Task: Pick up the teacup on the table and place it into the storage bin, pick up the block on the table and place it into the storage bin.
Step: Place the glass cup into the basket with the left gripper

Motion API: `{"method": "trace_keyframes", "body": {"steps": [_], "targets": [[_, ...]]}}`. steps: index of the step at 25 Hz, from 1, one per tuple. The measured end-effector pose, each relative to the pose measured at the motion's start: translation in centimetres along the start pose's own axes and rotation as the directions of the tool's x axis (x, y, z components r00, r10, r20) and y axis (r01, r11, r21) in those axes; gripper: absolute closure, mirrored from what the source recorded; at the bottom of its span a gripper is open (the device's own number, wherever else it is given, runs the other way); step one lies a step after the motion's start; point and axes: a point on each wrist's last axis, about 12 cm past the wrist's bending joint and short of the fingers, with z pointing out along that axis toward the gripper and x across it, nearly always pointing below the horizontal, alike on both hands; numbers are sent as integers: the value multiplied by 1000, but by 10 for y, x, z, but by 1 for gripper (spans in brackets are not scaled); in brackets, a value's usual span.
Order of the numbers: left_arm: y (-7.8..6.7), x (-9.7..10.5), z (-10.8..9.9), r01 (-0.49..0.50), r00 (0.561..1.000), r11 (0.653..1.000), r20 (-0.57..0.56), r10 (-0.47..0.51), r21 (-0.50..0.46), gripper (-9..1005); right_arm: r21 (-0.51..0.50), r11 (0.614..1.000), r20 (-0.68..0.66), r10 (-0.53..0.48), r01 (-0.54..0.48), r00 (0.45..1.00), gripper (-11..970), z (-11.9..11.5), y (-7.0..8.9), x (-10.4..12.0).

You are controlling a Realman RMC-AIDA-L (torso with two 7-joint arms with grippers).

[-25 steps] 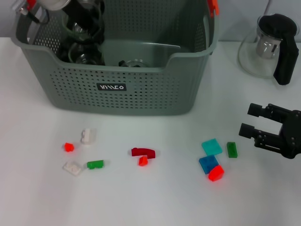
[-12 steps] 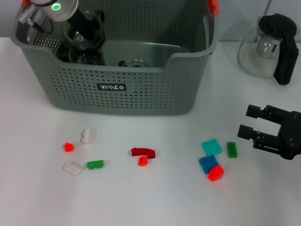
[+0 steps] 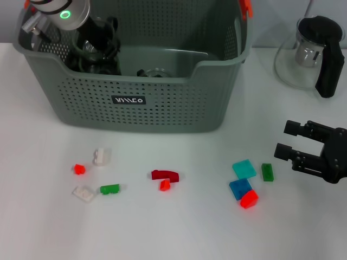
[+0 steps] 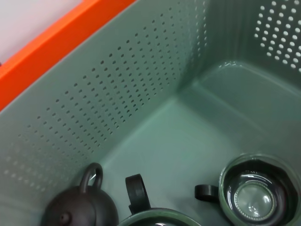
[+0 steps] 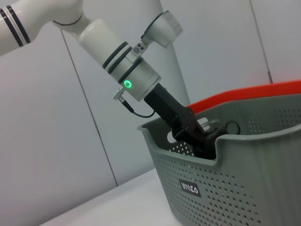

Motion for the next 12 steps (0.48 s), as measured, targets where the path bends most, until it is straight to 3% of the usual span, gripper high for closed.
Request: {"method": "trace_keyframes", "body": {"steps": [12], "targets": [[-1, 3, 3, 0, 1000, 1000, -14, 0, -2, 947, 0, 1000, 0, 2, -2, 1000, 199, 0, 0, 0]]}}
